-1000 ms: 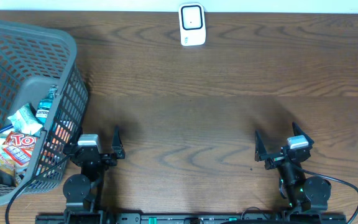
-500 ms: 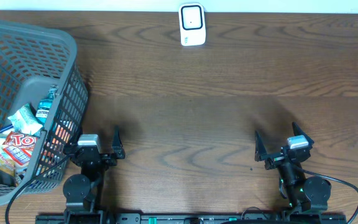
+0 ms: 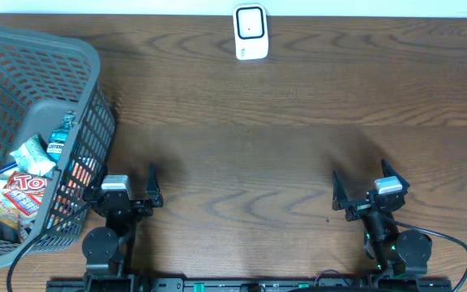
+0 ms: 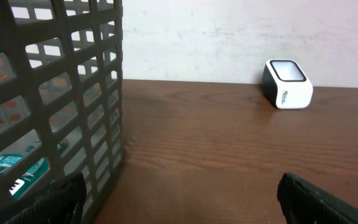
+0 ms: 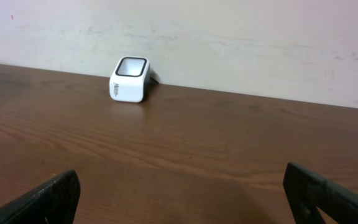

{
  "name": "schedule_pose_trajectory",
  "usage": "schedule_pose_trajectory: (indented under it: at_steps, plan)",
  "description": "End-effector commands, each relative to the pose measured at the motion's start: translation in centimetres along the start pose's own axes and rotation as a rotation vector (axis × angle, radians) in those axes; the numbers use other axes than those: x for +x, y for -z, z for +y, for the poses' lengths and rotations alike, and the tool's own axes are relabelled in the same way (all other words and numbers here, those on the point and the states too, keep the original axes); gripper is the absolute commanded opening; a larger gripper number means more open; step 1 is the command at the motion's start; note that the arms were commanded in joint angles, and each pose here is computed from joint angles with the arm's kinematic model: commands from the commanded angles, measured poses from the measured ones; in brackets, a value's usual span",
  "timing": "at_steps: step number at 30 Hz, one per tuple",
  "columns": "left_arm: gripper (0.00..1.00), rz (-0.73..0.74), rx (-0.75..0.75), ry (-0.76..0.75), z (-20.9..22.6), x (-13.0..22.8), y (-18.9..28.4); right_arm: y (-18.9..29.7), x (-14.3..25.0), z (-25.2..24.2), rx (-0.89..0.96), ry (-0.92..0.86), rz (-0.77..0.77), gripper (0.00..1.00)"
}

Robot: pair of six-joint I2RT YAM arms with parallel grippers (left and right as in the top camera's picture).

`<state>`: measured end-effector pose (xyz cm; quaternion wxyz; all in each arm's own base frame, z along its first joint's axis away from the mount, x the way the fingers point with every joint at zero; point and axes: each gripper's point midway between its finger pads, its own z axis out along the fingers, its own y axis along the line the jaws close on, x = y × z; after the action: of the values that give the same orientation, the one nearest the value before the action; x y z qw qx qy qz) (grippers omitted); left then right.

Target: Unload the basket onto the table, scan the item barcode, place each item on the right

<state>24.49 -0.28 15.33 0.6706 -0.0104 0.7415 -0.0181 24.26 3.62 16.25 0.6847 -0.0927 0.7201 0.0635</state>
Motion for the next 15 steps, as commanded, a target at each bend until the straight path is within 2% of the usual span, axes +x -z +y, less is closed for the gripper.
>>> schedule_pose_trajectory:
  at_steps: [1, 6, 9, 12, 15]
  plan:
    - [0.98, 0.055, -0.008, -0.006, 0.2, 1.7, -0.1, 0.0, 0.1, 0.1, -0.001, 0.001, 0.001, 0.99]
    - [0.98, 0.057, 0.004, 0.007, 0.0, 1.7, -0.1, 0.0, 0.1, 0.1, -0.001, 0.001, 0.001, 0.99]
    - [0.98, 0.058, 0.01, 0.136, -0.2, 1.7, -0.1, 0.0, 0.1, 0.1, -0.001, 0.001, 0.001, 0.99]
    - [0.98, 0.066, 0.07, 0.35, -1.3, 1.5, 0.0, 0.0, 0.1, 0.1, -0.001, 0.001, 0.001, 0.99]
    - [0.98, 0.068, 0.07, 0.409, -1.3, 1.5, 0.0, 0.0, 0.1, 0.1, -0.001, 0.001, 0.001, 0.99]
